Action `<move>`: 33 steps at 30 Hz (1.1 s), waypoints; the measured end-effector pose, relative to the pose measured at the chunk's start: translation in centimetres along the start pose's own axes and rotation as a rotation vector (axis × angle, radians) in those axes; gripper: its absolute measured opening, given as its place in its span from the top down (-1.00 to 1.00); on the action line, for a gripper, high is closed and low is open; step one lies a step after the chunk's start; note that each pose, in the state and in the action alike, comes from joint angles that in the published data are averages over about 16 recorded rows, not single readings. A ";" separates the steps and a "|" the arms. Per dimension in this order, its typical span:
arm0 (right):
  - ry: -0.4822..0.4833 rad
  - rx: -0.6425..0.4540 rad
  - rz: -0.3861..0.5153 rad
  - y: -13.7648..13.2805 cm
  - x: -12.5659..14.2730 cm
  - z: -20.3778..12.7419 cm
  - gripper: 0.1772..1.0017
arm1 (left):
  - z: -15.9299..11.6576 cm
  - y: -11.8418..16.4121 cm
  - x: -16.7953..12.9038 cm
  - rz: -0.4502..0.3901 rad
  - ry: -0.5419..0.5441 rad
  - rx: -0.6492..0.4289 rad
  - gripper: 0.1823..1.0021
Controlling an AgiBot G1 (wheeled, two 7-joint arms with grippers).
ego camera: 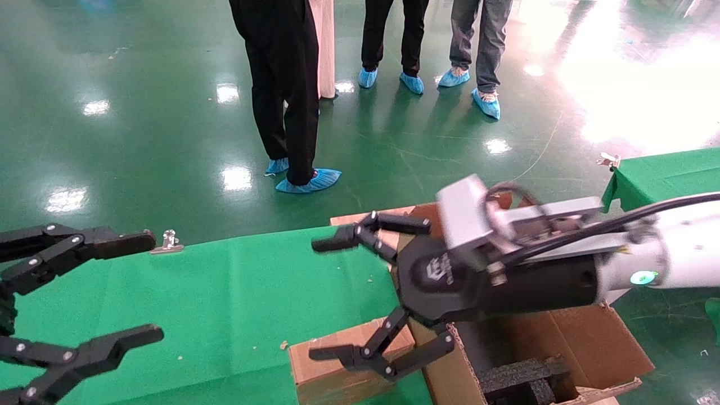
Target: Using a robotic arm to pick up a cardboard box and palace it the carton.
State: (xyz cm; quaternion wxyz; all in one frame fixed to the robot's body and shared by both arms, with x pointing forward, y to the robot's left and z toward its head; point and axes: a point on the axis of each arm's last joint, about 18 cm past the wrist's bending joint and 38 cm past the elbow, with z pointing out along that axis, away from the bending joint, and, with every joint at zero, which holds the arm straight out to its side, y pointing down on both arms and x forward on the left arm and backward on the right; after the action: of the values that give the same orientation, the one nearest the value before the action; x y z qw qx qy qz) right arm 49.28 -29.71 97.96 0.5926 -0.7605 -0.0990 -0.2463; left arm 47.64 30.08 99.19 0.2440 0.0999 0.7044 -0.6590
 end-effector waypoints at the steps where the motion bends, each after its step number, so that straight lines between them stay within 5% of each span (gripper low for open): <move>1: -0.006 -0.023 -0.002 0.2 0.1 0.2 -1.00 | 0.0 0.0 0.0 0.000 0.000 0.000 -0.56; 22: -0.171 -0.512 -0.112 5.9 3.8 6.4 -1.00 | 0.0 0.0 0.0 0.000 0.000 0.000 0.62; 33: -0.223 -0.694 -0.199 7.4 5.4 8.1 -1.00 | 0.0 0.0 0.0 0.000 0.000 0.000 0.93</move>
State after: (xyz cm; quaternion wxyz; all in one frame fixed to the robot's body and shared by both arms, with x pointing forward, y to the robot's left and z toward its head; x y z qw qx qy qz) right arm 59.27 -24.83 92.93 0.2584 -0.9248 -0.1472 -0.2373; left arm 47.64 30.09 99.19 0.2440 0.0999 0.7044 -0.6590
